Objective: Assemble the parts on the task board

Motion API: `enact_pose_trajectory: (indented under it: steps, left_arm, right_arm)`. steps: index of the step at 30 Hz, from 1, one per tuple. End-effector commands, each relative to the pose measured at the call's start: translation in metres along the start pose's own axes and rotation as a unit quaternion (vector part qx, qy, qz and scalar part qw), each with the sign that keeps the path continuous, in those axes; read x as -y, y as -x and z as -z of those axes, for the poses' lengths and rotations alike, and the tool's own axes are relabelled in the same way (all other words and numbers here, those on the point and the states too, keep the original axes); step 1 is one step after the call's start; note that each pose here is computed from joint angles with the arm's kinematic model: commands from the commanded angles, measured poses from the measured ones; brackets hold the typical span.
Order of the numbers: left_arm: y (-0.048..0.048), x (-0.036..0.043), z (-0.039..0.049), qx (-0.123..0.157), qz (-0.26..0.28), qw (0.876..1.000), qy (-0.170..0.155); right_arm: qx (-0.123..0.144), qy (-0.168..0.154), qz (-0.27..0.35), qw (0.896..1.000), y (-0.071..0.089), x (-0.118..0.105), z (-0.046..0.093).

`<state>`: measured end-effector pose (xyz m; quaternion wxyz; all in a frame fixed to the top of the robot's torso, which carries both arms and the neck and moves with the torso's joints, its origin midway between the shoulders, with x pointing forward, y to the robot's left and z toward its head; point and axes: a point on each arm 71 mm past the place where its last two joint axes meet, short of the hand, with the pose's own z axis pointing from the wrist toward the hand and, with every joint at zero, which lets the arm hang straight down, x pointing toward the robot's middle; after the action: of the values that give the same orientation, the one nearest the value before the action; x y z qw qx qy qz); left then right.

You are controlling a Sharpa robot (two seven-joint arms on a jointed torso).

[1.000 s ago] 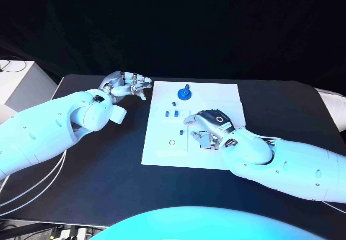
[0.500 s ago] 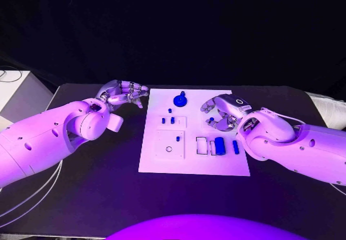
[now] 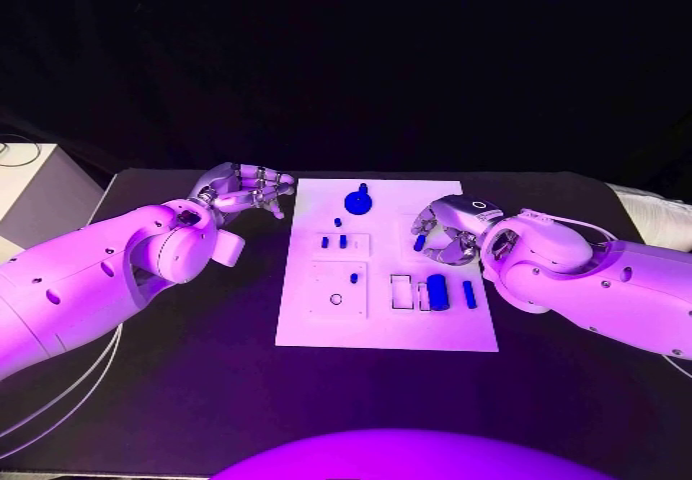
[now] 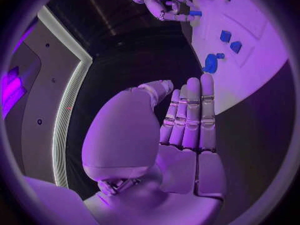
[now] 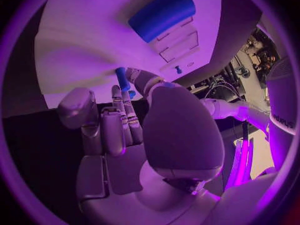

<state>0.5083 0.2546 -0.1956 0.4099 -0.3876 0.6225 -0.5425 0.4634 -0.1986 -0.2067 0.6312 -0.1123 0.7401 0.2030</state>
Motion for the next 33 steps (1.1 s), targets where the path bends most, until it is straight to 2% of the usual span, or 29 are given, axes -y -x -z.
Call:
enact_pose_trajectory:
  steps: [1, 8, 18, 33]
  left_arm:
    - [-0.0014, 0.0008, 0.0000, -0.004, 0.004, 1.000, -0.003]
    - [-0.0011, 0.0008, 0.0003, -0.004, 0.004, 1.000, -0.003]
    - [-0.0006, 0.0008, 0.0006, -0.004, 0.004, 1.000, -0.002]
    - [0.0001, 0.0006, 0.0011, -0.004, 0.004, 1.000, -0.001]
  right_arm:
    - [-0.023, 0.001, 0.024, 0.999, -0.003, 0.001, -0.001]
    - [-0.007, 0.004, 0.029, 1.000, -0.001, 0.000, -0.004]
    - [0.001, 0.016, 0.019, 1.000, -0.001, -0.009, -0.006]
    - [0.008, 0.007, 0.025, 1.000, -0.001, -0.006, -0.008]
